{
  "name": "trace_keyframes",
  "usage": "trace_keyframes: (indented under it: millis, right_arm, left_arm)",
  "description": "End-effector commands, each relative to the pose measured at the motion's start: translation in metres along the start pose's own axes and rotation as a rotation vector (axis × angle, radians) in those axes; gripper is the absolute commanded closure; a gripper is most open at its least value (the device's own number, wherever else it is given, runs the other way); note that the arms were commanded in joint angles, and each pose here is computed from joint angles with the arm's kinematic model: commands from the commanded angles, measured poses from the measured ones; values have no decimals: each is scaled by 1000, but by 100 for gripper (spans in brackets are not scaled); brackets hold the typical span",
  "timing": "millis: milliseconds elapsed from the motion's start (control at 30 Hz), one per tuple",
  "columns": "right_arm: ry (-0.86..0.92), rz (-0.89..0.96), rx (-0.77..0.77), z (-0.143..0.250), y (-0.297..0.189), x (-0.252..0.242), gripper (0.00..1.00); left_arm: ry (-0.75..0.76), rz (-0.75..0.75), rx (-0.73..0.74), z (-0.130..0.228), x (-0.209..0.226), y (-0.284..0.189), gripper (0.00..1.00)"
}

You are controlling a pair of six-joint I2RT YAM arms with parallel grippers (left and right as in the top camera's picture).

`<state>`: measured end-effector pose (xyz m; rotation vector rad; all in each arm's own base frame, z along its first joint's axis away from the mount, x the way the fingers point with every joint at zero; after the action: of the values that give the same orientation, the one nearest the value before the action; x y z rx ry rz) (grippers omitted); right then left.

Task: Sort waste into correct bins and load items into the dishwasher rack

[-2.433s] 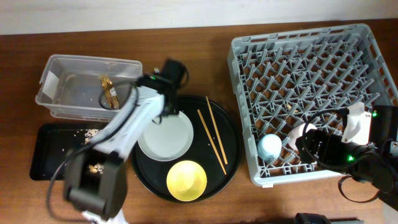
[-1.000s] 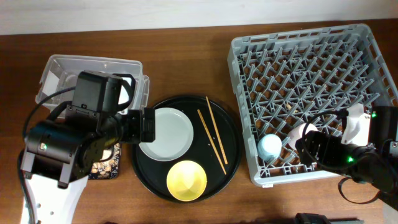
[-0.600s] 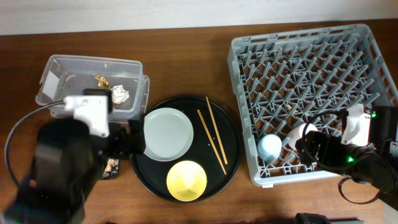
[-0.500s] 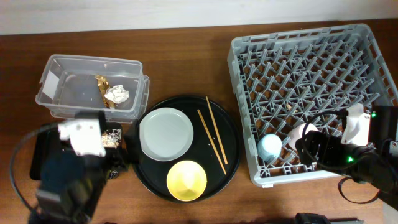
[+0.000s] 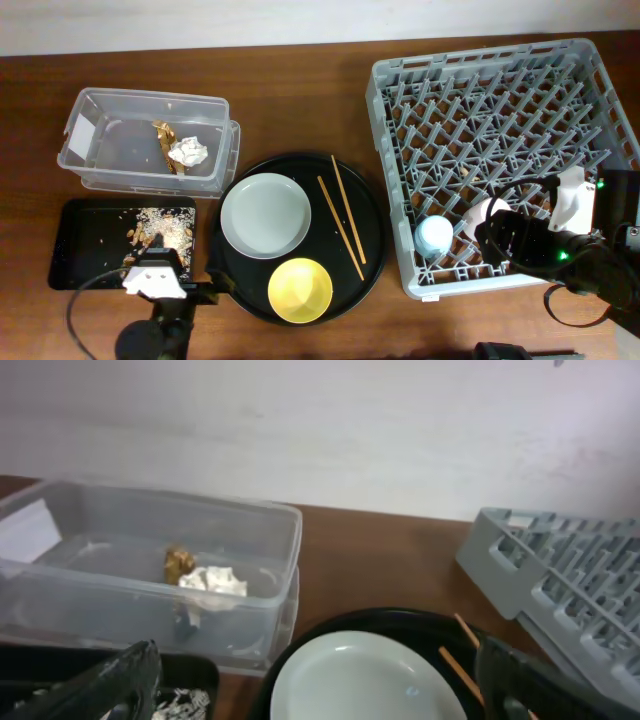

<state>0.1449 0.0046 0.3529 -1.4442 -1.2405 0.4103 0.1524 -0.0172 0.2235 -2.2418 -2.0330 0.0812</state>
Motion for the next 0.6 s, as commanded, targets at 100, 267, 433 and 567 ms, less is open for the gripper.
trace_keyframes:
  millis: [100,267,433,567]
  right_arm:
    - [-5,0,-11,0,-2,0,1]
    - [-5,0,-11,0,-2,0,1]
    - [-5,0,-11,0,-2,0,1]
    - [-5,0,-11,0,-2,0,1]
  left_arm:
    - [15,84,-68,52,-11,28,1]
    - [12,103,-53,57,-14,29,1]
    - [12,103,-52,57,-14,29,1]
    - [12,103,-52,57,-14,29,1]
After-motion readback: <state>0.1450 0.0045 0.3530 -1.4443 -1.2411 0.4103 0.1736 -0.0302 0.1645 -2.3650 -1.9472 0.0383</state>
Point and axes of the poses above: each gripper's point midway between its finger pads, its own y axis out along the fingers, its own x axis along the line the jaws close on, z = x × y, the point moved 7 cm from there along -y, back along the fingers, and after that the axes turned 12 degrees about y, right-handed, at the moved point
